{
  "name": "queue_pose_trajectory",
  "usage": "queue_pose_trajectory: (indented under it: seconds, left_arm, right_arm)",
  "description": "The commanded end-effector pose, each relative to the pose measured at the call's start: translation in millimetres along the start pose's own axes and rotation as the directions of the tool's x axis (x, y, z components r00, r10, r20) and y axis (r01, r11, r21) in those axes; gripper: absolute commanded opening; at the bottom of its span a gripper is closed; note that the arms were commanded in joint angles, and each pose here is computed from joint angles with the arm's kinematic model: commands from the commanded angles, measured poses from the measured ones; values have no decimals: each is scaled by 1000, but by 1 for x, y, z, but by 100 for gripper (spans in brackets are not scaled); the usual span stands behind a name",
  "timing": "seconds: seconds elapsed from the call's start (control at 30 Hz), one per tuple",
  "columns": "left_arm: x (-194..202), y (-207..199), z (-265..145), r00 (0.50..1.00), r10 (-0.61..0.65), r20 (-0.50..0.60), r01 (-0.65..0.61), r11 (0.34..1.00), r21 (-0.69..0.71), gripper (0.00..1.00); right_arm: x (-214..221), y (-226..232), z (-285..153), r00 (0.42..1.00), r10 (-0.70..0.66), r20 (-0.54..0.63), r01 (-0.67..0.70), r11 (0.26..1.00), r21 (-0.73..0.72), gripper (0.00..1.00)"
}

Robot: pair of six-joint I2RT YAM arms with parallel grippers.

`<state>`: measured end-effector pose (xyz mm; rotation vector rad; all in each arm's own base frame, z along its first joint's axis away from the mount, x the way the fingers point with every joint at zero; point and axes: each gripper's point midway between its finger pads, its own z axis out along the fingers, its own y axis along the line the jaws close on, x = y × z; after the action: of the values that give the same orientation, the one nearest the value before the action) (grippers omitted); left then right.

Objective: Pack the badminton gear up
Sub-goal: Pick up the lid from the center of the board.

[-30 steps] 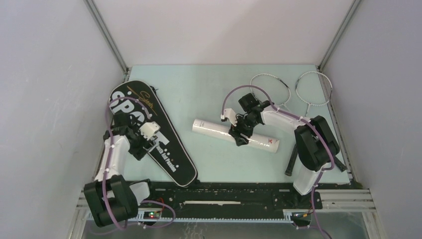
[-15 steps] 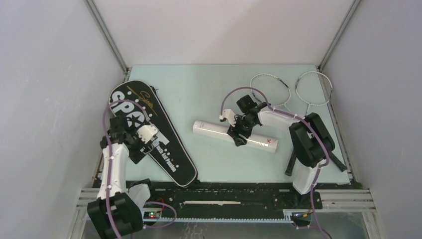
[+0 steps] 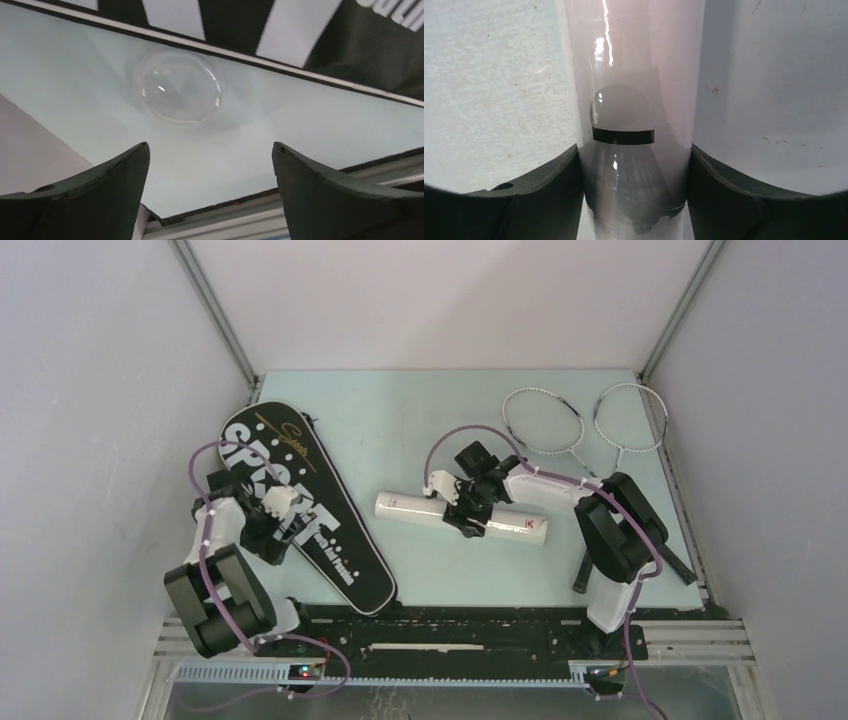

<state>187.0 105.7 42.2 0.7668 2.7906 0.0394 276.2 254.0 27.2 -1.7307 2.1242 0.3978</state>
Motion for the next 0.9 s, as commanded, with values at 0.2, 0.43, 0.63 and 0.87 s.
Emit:
queue_pose_trajectory:
  seconds: [0.2,0.43,0.63,0.87]
  left_arm:
    - [-27,42,10,998,-41,47,42,999,-20,87]
    - [-16,31,28,999,-50,12,49,998,42,83]
    - [-15,34,40,998,-63,8,63,998,29,73]
    - [-18,32,40,997,-70,30,69,997,29,59]
  right_arm:
    - [-4,4,-2,999,-36,0,36,999,12,6]
    - [-4,5,-1,999,-38,1,38,999,8,6]
    - [-5,6,-3,999,-39,4,39,999,8,5]
    - [-6,6,-5,999,-40,6,39,999,10,5]
